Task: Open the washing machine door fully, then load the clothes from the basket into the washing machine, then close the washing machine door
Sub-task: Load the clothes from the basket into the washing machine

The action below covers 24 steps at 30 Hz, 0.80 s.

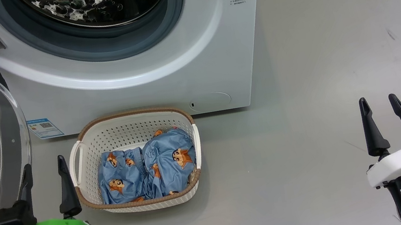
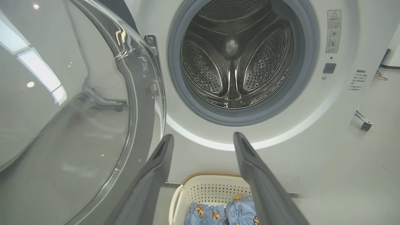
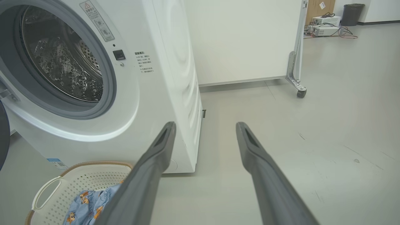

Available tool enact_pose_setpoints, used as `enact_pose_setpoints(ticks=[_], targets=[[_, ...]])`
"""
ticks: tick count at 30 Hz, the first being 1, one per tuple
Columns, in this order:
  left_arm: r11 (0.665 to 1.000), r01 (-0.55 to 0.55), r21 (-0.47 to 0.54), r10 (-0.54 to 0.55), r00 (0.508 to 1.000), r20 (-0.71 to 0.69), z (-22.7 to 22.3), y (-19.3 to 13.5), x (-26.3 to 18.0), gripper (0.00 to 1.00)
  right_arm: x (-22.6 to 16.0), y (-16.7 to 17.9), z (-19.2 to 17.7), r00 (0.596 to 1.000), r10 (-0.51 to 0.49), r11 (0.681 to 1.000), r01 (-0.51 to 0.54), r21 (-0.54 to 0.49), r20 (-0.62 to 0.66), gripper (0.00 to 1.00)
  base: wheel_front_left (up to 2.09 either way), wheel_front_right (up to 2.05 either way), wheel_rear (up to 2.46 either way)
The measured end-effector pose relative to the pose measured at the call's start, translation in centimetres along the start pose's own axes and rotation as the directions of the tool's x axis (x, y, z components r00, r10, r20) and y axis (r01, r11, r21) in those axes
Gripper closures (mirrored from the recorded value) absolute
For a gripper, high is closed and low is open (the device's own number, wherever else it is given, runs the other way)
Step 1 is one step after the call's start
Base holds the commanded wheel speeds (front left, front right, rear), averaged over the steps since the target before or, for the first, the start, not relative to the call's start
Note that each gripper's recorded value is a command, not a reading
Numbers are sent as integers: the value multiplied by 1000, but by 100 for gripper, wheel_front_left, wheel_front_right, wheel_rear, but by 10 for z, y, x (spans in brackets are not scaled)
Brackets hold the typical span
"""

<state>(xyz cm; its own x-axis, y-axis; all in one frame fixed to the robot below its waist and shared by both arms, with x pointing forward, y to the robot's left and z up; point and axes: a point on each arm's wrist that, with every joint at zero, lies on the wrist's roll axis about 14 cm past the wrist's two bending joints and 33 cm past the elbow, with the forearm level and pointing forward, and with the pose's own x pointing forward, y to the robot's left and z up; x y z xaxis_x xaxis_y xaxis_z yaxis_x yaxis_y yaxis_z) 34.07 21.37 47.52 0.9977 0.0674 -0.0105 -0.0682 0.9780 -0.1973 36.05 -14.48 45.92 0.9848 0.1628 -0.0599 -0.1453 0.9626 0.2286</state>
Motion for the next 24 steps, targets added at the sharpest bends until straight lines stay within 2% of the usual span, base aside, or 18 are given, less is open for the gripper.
enact_pose_setpoints(ticks=[12,24], targets=[[1000,-20,24,19,1000,22,8,8,2,0,-1,-2,-2,1000,-6,1000,6,1,-7,0,58,-58,0],[1000,8,25,-8,1000,4,2,-1,1,0,-1,-2,-5,1000,-6,1000,7,4,-17,0,11,-11,0]])
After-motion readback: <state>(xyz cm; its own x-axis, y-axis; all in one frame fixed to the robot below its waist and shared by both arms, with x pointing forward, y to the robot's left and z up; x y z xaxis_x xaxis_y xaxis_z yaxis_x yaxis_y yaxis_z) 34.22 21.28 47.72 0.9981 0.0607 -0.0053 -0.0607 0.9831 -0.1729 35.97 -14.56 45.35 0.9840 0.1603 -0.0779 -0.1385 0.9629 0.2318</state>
